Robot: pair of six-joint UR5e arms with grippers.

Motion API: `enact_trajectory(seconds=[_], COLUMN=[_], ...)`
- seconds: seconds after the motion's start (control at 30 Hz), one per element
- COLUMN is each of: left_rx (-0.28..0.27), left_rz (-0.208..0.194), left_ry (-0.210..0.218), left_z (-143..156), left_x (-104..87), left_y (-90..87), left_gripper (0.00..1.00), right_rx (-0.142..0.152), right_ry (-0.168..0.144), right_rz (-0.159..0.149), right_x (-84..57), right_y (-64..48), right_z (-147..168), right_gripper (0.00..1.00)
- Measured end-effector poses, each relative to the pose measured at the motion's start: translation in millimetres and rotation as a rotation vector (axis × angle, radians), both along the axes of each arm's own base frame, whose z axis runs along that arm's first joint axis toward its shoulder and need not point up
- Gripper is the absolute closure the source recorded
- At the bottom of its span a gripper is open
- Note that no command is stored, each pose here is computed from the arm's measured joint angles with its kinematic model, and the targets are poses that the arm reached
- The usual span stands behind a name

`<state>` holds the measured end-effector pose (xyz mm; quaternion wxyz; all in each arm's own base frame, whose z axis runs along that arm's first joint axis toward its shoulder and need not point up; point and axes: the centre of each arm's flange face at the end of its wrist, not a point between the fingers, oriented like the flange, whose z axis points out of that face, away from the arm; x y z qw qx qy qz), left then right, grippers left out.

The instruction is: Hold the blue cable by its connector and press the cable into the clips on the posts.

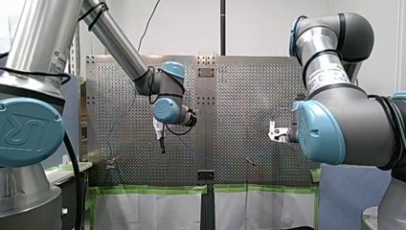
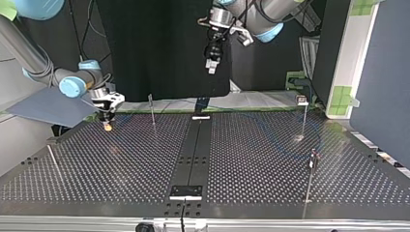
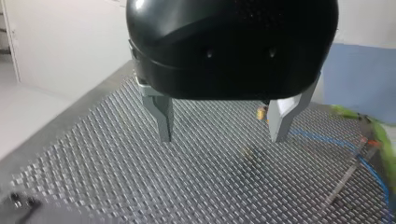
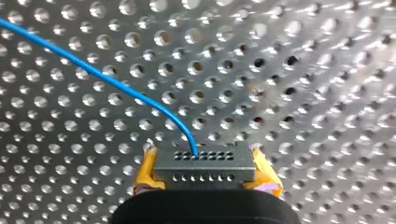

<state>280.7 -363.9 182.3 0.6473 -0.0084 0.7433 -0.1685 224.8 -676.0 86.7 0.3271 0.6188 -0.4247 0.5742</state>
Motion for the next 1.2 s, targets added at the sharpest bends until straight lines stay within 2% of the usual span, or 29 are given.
enact_trajectory(seconds=[0.27, 0.57, 0.73, 1.2], left_rx=[0.044, 0.130, 0.148, 0.150], left_rz=[0.038, 0.055, 0.061, 0.062], left_ry=[0.050, 0.089, 0.094, 0.095], left_z=[-48.3, -89.3, -95.4, -96.1], left_x=[-13.8, -30.7, -33.9, -34.2], left_y=[19.0, 38.8, 42.5, 42.9], left_gripper=[0.00, 0.00, 0.00, 0.00], right_rx=[-0.031, -0.035, -0.034, -0.034], right_ry=[-0.001, -0.002, -0.003, -0.003], right_rz=[-0.014, -0.025, -0.025, -0.025], right_x=[-3.5, -6.2, -6.1, -6.0], right_y=[4.6, 4.2, 4.4, 4.4], right_z=[26.4, 30.8, 31.0, 31.2], right_gripper=[1.00, 1.00, 1.00, 1.00])
